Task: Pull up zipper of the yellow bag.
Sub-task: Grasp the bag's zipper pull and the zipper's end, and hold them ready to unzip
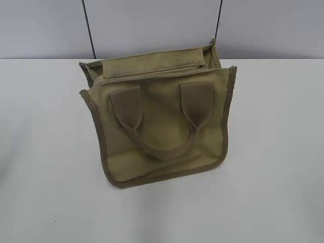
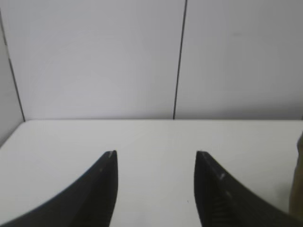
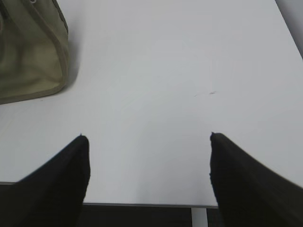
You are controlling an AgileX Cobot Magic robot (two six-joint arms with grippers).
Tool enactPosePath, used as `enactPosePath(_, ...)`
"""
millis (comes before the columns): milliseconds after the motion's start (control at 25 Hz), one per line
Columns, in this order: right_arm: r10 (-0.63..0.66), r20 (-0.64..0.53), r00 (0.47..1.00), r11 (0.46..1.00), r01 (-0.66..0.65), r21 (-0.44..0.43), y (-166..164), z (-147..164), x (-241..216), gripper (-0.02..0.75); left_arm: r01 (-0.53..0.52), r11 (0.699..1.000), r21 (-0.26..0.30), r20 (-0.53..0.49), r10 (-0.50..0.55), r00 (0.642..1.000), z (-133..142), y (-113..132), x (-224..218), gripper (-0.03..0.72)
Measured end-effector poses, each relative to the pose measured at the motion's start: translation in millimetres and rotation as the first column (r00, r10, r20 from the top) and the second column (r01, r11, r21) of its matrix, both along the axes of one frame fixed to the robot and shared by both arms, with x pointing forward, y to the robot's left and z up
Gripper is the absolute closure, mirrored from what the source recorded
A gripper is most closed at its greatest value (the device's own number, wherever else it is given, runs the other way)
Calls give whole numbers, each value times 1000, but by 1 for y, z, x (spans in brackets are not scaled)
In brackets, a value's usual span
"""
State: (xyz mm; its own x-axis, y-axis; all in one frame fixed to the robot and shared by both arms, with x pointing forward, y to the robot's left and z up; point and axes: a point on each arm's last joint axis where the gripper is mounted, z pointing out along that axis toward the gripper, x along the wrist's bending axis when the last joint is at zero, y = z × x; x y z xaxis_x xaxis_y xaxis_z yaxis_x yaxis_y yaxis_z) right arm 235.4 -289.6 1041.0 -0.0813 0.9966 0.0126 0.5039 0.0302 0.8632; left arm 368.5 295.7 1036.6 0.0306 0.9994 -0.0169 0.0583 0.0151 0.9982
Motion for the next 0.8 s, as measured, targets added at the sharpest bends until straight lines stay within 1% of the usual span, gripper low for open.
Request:
enactPosePath(120,0,0,1000,1000,0,0,0,0,0,162,72,997,33,-80,-69,994,-19,-12,19,306)
enactPosePath(280,0,0,1000,1000,0,0,0,0,0,162,162,985,60,-123,-154,980,-41,-33,46,319)
enactPosePath(360,0,0,1000,1000,0,0,0,0,0,162,226,971,82,-136,-213,967,-53,-47,55,321)
enactPosePath(440,0,0,1000,1000,0,0,0,0,0,162,295,950,98,-164,-277,947,-70,-59,64,324)
enactPosePath(480,0,0,1000,1000,0,0,0,0,0,162,325,941,95,-173,-306,936,-77,-64,67,328)
enactPosePath(600,0,0,1000,1000,0,0,0,0,0,162,382,923,33,-198,-369,908,-103,-76,77,348)
enactPosePath(680,0,0,1000,1000,0,0,0,0,0,162,422,907,3,-186,-414,891,-115,-82,81,363)
enactPosePath(800,0,0,1000,1000,0,0,0,0,0,162,515,857,-20,-171,-510,843,-130,-96,90,370)
